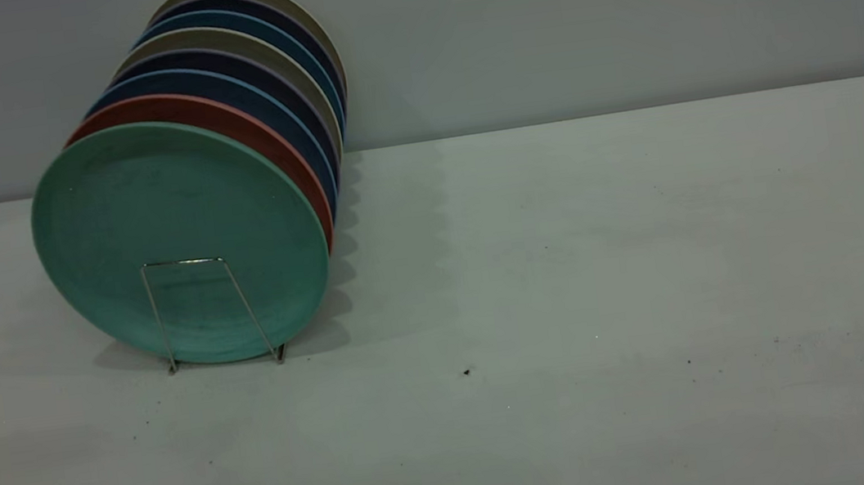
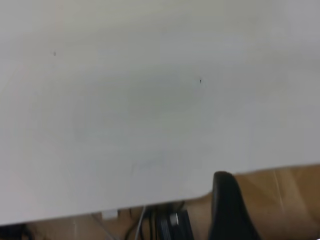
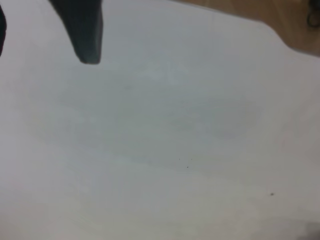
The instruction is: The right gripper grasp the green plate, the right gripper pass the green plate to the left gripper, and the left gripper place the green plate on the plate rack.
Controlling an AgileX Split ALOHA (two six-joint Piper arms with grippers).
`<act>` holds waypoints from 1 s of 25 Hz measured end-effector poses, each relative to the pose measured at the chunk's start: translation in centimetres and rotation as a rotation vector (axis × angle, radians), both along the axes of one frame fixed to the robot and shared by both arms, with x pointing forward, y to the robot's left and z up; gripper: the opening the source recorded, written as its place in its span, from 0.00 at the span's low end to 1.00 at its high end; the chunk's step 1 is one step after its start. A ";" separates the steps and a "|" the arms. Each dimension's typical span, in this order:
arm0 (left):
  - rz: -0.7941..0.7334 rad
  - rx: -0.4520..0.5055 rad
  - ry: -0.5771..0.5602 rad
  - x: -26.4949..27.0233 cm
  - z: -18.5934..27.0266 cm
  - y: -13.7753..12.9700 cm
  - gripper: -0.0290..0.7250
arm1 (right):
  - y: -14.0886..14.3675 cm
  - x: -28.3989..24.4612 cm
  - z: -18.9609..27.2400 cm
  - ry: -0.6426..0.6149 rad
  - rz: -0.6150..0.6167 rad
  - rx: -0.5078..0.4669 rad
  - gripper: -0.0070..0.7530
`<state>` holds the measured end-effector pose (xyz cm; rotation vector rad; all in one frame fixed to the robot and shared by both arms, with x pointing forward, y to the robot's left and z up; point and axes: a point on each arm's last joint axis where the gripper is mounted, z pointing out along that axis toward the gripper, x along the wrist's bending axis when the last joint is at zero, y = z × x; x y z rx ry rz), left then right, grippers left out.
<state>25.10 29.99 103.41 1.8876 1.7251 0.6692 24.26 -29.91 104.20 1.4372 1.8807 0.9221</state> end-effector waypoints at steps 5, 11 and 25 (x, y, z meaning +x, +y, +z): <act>0.002 -0.004 -0.086 -1.3 0.0 0.0 0.67 | 0.0 0.0 0.0 -0.001 0.000 0.001 0.52; 0.002 -0.005 -0.116 -1.8 0.0 0.0 0.67 | -0.1 -1.0 0.0 -0.066 -0.141 0.013 0.52; 0.017 -0.004 -0.187 -2.9 -0.2 0.1 0.67 | -0.1 -1.2 -0.1 -0.074 -0.193 0.012 0.52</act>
